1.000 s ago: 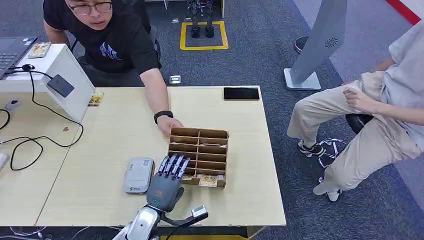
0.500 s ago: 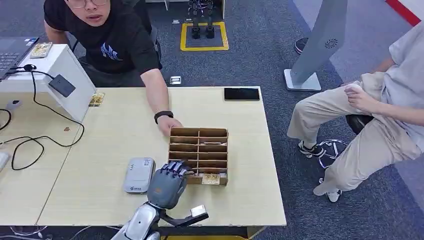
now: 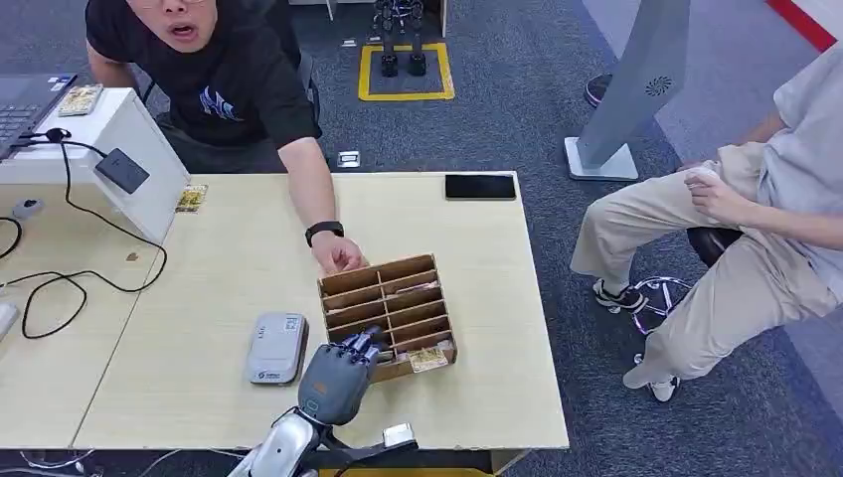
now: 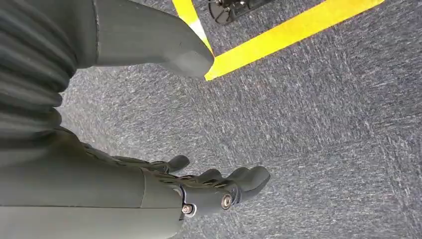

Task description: Pass the card to the sensor for recognition and then transmit it.

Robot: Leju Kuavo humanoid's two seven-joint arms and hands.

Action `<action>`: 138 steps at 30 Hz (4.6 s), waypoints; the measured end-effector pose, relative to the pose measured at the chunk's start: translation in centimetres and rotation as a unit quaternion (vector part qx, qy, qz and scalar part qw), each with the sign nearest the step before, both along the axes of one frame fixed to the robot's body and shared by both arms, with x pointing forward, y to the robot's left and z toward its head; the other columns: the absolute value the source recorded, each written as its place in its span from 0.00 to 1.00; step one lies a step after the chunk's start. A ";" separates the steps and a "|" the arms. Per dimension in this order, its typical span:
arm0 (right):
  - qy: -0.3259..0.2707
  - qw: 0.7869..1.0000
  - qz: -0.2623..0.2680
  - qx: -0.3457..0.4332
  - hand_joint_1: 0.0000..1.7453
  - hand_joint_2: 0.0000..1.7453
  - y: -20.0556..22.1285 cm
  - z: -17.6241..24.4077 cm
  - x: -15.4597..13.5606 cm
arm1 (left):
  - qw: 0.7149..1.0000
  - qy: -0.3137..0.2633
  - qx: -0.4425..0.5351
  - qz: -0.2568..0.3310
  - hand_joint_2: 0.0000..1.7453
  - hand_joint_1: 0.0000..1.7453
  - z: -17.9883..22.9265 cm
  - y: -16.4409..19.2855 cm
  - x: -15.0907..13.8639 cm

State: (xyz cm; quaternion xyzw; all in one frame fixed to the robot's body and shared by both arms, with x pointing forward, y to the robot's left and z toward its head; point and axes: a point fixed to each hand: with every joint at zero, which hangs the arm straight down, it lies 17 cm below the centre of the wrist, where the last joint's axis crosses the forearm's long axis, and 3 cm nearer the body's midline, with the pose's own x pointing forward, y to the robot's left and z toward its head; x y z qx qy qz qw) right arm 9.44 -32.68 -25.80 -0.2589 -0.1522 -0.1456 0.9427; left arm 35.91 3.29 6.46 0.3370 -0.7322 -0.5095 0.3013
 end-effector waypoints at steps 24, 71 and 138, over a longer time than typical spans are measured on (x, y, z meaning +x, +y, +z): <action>0.001 1.000 -0.001 -0.007 0.00 1.00 -0.3 0.1 -0.1 | 0.999 -0.004 -0.038 0.002 1.00 1.00 1.6 0.4 -0.2; 0.009 1.000 0.009 -0.013 0.00 1.00 -0.2 0.1 -0.2 | 0.997 -0.002 -0.076 0.003 1.00 1.00 2.4 1.0 -1.3; 0.010 1.000 0.004 -0.020 0.00 1.00 -0.5 0.2 -0.4 | 0.983 -0.055 -0.176 0.007 1.00 0.00 7.6 3.1 -1.6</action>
